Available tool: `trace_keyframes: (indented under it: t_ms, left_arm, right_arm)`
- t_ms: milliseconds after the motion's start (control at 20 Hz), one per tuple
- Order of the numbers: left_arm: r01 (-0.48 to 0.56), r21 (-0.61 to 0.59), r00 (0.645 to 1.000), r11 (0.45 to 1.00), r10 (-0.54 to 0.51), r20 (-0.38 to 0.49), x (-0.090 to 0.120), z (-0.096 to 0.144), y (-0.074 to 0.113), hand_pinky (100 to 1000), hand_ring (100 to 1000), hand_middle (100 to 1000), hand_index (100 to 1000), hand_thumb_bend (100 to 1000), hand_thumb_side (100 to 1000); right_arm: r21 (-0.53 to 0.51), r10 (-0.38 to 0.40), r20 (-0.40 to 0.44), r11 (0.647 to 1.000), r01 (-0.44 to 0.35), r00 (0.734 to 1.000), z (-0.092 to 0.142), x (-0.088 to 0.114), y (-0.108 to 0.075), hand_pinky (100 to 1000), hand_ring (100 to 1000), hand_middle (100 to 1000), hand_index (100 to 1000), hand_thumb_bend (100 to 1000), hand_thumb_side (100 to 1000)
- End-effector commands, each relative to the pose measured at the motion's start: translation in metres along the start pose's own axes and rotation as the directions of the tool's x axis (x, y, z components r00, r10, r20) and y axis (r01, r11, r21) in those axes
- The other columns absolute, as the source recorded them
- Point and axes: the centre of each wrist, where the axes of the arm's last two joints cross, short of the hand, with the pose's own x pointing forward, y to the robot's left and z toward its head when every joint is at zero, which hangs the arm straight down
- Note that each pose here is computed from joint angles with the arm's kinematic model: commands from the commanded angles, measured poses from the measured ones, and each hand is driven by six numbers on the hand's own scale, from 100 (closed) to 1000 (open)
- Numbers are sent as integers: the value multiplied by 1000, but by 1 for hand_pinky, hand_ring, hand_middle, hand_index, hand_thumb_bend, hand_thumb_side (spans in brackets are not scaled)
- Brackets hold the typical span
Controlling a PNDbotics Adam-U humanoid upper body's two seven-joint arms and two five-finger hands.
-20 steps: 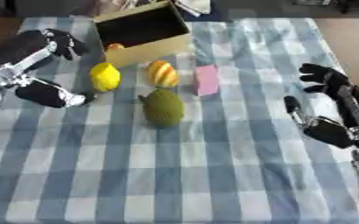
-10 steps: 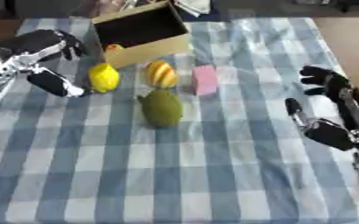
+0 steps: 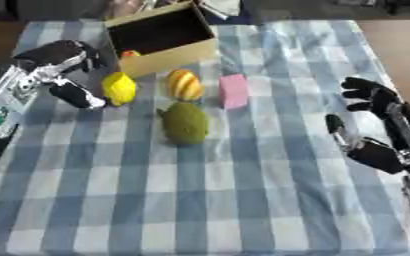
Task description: Pick up objects on the table and place them in the box.
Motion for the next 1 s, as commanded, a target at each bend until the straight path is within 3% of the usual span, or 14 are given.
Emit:
trace_keyframes:
  t_ms: [50, 500, 650, 1000]
  left_arm:
    - [-3, 28, 1000, 1000, 3, 10, -2, -1, 13, 712, 654, 672, 811, 518, 346]
    - [-16, 12, 999, 1000, 16, 30, 3, -5, 10, 708, 646, 664, 804, 509, 345]
    - [-18, 16, 999, 1000, 18, 29, 3, -5, 9, 701, 634, 651, 792, 452, 331]
    - [7, 42, 1000, 999, -7, 0, 0, -5, 6, 697, 629, 645, 783, 431, 297]
  right_arm:
    - [-1, 16, 19, 1000, -16, 1000, -2, 2, -7, 721, 817, 814, 894, 268, 413]
    - [0, 13, 19, 1000, -13, 1000, -2, 2, -7, 722, 817, 814, 894, 265, 414]
    - [2, 12, 19, 1000, -12, 1000, -2, 2, -6, 722, 817, 814, 894, 263, 413]
    - [3, 13, 20, 1000, -13, 1000, -2, 2, -6, 722, 817, 814, 894, 252, 417]
